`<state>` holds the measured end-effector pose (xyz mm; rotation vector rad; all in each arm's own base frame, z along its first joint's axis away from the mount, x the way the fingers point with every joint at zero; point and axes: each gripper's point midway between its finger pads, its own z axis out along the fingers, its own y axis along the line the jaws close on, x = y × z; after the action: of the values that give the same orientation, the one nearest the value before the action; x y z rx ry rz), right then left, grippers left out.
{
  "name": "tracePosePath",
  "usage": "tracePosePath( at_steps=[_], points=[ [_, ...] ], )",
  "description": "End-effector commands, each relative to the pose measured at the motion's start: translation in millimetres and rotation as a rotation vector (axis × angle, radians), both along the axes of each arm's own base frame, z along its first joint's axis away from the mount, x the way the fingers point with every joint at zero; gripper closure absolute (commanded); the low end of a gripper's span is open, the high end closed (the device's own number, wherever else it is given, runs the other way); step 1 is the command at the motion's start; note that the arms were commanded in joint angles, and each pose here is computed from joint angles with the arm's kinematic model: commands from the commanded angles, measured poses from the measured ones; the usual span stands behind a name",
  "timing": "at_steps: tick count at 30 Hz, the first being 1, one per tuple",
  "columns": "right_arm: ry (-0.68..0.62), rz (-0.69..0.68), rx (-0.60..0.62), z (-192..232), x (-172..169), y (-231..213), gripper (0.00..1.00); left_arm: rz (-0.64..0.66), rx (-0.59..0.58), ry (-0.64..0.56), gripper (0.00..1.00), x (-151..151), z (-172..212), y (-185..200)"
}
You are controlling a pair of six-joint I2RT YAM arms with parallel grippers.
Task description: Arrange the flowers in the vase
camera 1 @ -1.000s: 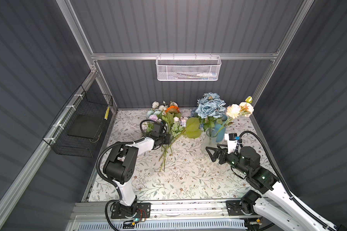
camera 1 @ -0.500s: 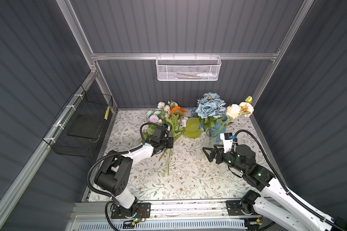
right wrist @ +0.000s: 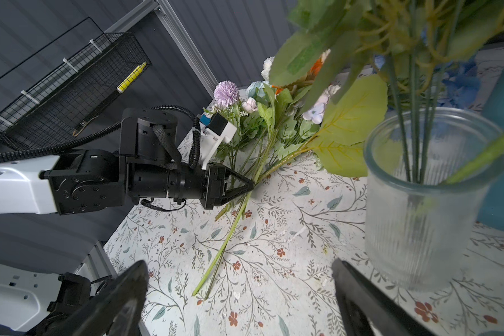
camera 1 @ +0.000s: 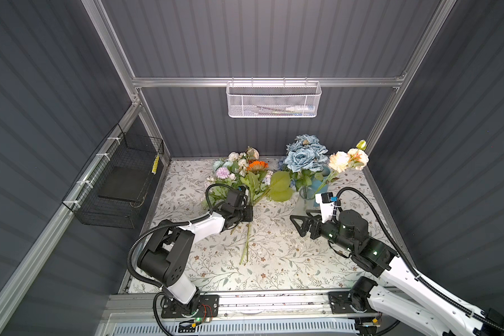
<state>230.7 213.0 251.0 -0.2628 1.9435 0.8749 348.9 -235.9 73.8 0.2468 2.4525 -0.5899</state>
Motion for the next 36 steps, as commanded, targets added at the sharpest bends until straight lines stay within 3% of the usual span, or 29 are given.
tracePosePath(
  at_steps=[1,11,12,15,16,19,23,26,30,36],
  points=[
    [-0.036,-0.013,0.010,16,3,0,0.01,0.009,0.032,-0.028,1.00,1,11,6],
    [-0.051,-0.021,-0.032,19,8,1,0.01,0.073,0.159,-0.064,0.97,11,30,28],
    [-0.055,-0.024,-0.031,20,9,1,0.01,0.070,0.170,-0.052,0.92,11,28,28],
    [-0.060,-0.025,-0.027,22,9,1,0.01,0.070,0.182,-0.039,0.50,9,26,30],
    [-0.060,-0.026,-0.029,22,9,1,0.01,0.079,0.181,-0.053,0.40,10,30,31],
    [-0.063,-0.030,-0.032,23,9,0,0.01,0.093,0.175,-0.127,0.34,15,54,35],
    [-0.062,-0.031,-0.029,22,10,0,0.01,0.053,0.139,-0.227,0.37,26,89,26],
    [-0.056,-0.026,-0.029,20,11,3,0.01,0.000,0.099,-0.277,0.48,35,103,12],
    [-0.054,-0.024,-0.028,20,11,4,0.01,-0.010,0.044,-0.276,0.66,59,101,7],
    [-0.061,-0.038,-0.023,23,9,0,0.01,-0.020,0.088,-0.244,0.69,85,79,2]
  ],
)
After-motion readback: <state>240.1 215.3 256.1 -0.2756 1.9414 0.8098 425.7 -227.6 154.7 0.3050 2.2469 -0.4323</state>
